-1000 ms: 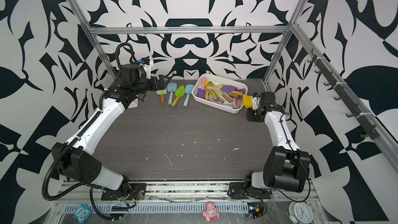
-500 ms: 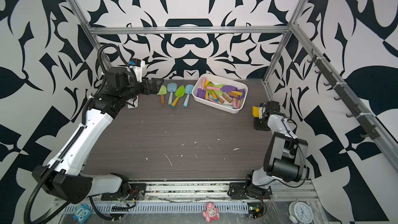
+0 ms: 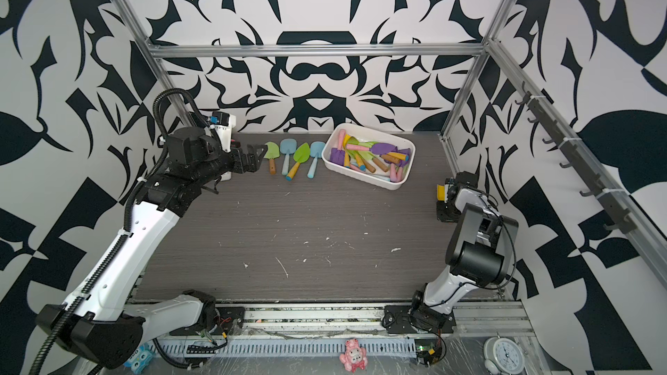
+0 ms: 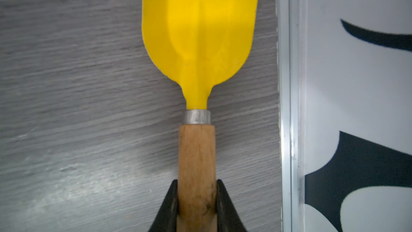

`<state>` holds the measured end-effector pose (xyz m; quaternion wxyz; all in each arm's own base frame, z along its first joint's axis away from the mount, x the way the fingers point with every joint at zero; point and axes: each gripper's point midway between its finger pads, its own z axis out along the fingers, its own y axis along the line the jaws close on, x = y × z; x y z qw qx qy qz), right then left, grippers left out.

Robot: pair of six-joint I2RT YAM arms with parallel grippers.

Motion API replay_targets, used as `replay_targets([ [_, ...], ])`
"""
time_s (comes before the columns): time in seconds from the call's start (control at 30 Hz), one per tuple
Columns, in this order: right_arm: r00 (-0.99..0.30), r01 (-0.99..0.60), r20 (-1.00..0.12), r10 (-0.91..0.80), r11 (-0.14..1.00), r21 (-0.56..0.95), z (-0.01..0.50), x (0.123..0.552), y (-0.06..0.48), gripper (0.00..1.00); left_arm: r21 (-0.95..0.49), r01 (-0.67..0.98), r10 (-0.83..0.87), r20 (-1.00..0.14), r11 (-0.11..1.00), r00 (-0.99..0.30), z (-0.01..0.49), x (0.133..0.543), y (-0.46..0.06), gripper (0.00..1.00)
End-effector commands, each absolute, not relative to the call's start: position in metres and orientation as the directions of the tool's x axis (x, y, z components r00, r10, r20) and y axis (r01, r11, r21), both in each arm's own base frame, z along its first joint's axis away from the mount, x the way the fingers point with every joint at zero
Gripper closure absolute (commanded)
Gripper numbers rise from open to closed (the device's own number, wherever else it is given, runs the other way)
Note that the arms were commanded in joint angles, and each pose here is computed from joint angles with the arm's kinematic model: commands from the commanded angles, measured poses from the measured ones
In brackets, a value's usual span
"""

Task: Take the shovel out of the storage box
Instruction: Place the shovel at the center of the board.

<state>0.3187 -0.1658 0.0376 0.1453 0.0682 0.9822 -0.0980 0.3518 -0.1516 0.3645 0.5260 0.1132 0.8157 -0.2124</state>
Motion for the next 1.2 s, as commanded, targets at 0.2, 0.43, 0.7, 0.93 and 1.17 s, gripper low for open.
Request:
replay_targets([
  [0.2,-0.963,0.112,-0.266,0.051,0.969,-0.221,0.029,0.308,-0.169,0.96,-0.228,0.400,-0.041,-0.905,0.888,-0.424,0.359,0.353,-0.150,0.01],
  [0.43,-0.967,0.114,-0.247,0.057,0.968,-0.222,0.026,0.308,-0.170,0.68,-0.232,0.393,-0.046,-0.903,0.890,-0.428,0.356,0.353,-0.149,0.01],
  [0.7,-0.971,0.116,-0.232,0.054,0.957,-0.266,0.031,0.305,-0.178,0.50,-0.234,0.385,-0.048,-0.899,0.892,-0.436,0.353,0.351,-0.148,0.01],
  [0.93,-0.960,0.140,-0.274,0.058,0.946,-0.292,0.050,0.317,-0.187,0.47,-0.221,0.383,-0.042,-0.904,0.897,-0.425,0.357,0.348,-0.145,0.00],
  [1.17,-0.895,0.183,-0.442,0.065,0.956,-0.231,0.103,0.350,-0.184,0.41,-0.215,0.382,-0.040,-0.908,0.899,-0.417,0.361,0.346,-0.143,0.00],
])
